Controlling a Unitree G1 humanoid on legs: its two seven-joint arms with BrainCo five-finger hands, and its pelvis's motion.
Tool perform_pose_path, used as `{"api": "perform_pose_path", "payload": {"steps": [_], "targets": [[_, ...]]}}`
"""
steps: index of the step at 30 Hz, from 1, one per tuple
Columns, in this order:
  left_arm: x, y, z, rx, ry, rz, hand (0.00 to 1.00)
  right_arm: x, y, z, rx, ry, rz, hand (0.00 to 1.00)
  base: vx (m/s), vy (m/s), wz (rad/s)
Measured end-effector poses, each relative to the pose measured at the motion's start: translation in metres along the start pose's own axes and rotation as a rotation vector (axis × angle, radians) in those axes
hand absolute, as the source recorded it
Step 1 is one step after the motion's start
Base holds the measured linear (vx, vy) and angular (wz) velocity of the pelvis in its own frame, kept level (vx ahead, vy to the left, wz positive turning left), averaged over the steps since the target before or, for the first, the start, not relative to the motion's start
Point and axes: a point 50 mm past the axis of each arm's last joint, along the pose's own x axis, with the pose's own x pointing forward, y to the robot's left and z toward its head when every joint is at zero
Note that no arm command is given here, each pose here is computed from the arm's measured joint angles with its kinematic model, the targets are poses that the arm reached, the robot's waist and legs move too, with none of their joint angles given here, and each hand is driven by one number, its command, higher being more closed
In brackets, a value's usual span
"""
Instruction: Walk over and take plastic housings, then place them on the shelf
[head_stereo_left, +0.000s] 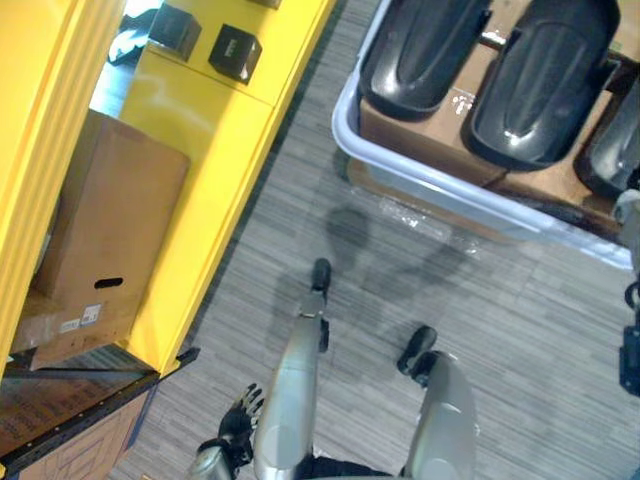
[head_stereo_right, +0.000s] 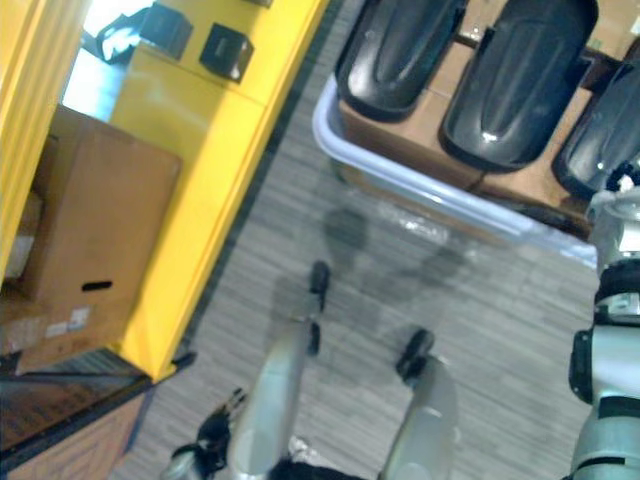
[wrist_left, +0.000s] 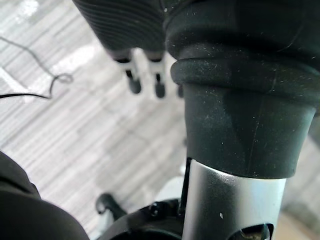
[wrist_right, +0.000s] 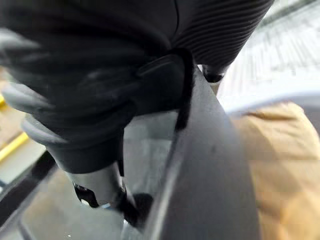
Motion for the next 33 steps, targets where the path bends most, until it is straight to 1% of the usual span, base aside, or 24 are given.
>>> {"api": "perform_pose_path", "payload": {"steps": [7,14,17,20,26,33], "targets": [[-0.002,0.001,-0.003,-0.007,0.001,0.007,0.00,0.001,-0.003,-0.003,-0.076,-0.002,-0.029,1.00,0.01,-0.003,0.02],[-0.002,0.002,-0.003,-0.002,-0.005,0.029,0.00,-0.002,0.002,-0.003,-0.171,-0.076,-0.089,1.00,0.00,0.000,0.00],[-0.002,0.003,-0.003,-0.033,-0.007,0.035,0.00,-0.006,0.007,0.002,-0.181,-0.126,-0.102,1.00,0.00,0.000,0.00],[-0.004,0.007,-0.004,-0.092,-0.014,0.048,0.00,-0.010,0.013,0.005,-0.226,-0.176,-0.100,1.00,0.00,0.000,0.00],[-0.010,0.018,-0.007,-0.166,-0.016,0.092,0.00,-0.012,0.017,0.003,-0.237,-0.185,-0.101,1.00,0.01,0.004,-0.03],[-0.015,0.024,-0.006,-0.176,-0.018,0.132,0.00,-0.008,0.008,-0.009,-0.257,-0.166,-0.142,1.00,0.03,0.011,-0.07]]}}
